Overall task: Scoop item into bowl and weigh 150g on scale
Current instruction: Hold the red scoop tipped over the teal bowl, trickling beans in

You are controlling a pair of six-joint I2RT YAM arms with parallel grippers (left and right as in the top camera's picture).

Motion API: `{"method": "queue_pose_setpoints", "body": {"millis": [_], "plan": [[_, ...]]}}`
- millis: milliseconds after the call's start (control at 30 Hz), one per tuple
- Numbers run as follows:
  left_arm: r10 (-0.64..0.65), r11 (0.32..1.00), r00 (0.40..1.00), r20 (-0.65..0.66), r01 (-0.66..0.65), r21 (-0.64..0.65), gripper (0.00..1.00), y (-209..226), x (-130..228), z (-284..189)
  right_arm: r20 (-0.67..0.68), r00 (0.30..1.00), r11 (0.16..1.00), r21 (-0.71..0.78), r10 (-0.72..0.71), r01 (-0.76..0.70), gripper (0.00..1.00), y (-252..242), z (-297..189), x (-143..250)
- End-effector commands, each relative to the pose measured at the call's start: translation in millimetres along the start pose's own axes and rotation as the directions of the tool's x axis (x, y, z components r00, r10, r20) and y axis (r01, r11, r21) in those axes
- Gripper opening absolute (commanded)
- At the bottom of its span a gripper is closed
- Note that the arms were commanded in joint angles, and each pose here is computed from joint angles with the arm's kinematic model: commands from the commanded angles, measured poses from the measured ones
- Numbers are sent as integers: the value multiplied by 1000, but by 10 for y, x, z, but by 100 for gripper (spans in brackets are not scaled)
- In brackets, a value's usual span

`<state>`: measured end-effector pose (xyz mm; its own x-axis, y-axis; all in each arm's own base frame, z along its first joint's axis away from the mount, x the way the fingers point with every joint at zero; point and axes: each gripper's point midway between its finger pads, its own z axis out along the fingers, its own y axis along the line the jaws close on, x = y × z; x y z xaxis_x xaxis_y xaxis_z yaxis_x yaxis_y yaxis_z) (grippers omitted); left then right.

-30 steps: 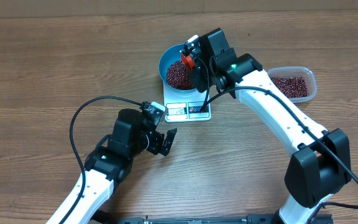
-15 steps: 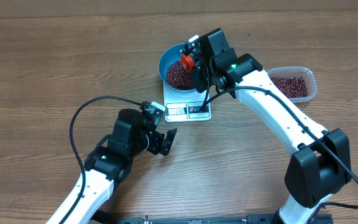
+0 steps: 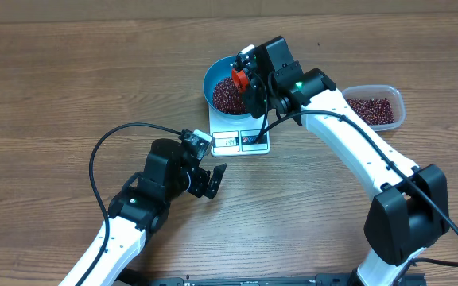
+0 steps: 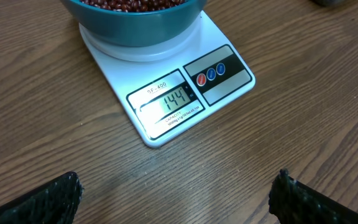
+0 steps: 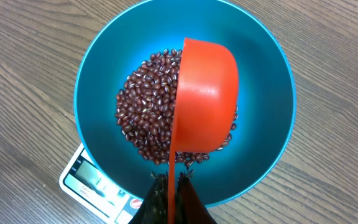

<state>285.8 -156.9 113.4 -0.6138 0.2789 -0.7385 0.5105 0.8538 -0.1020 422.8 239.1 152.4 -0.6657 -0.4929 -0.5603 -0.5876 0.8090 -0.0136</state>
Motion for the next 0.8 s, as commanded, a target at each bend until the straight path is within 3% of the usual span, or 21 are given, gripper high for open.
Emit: {"method": "queue_pose_setpoints", "body": {"millis": [0,767], "plan": [[-4,1000,1000,3,4,16,100,-37,-18,7,70,997,1000,15,-7,6,4,-13,-237,-211],[-4,1000,1000,3,4,16,100,-37,-18,7,67,988,990,47,-139,136,4,-53,-239,-218]]}}
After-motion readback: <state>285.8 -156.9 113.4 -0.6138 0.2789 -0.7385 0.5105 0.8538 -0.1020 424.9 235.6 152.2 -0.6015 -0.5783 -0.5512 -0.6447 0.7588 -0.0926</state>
